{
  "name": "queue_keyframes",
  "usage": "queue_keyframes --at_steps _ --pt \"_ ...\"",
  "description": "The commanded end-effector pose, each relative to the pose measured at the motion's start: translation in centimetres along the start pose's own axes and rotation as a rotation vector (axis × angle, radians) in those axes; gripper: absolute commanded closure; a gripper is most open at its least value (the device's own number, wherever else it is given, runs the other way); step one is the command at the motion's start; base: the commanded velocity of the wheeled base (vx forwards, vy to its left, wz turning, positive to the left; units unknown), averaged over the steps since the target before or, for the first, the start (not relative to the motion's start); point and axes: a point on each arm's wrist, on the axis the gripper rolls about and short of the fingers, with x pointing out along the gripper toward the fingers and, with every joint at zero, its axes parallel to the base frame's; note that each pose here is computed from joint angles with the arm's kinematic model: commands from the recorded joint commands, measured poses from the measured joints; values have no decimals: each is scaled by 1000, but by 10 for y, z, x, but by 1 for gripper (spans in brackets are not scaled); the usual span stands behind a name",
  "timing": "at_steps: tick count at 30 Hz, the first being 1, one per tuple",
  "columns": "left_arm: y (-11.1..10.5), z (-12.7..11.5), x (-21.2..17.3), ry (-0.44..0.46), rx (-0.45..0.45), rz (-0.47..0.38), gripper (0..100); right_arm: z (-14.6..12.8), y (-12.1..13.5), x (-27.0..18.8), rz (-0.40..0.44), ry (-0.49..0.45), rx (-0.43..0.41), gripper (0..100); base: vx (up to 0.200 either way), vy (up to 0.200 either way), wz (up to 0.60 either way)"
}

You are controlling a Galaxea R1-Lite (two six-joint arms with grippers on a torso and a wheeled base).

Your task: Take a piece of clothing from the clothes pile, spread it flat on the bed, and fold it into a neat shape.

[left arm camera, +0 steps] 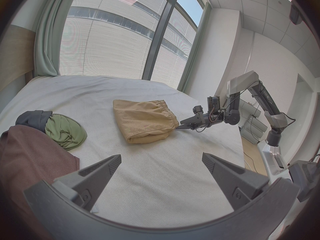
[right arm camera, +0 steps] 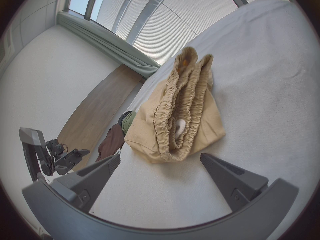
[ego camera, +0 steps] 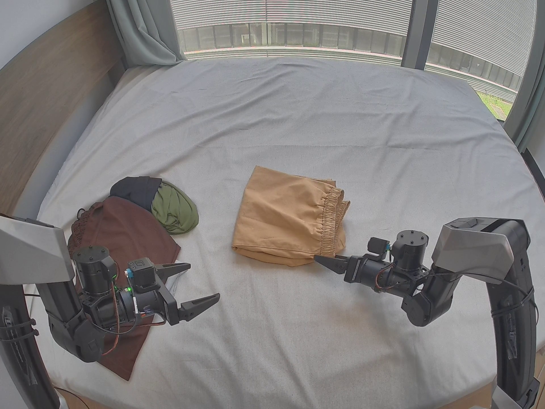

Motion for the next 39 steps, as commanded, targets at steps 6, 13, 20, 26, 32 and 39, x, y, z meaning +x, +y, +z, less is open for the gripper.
queue_keyframes --at_steps 6,13,20,26,32,39 --pt "0 1 1 -4 4 -1 0 20 21 -37 17 -83 -76 0 0 0 0" --pt "0 2 0 -6 6 -1 0 48 43 -36 77 -162 -126 0 0 0 0" --pt "0 2 0 -7 7 -1 0 79 47 -14 104 -204 -139 0 0 0 0" --pt "0 1 1 -3 1 -2 0 101 42 12 124 -226 -105 0 0 0 0" --pt "0 0 1 0 1 -2 0 101 25 38 108 -202 -85 0 0 0 0" --pt "0 0 1 1 -1 -2 0 89 4 54 92 -184 -70 0 0 0 0"
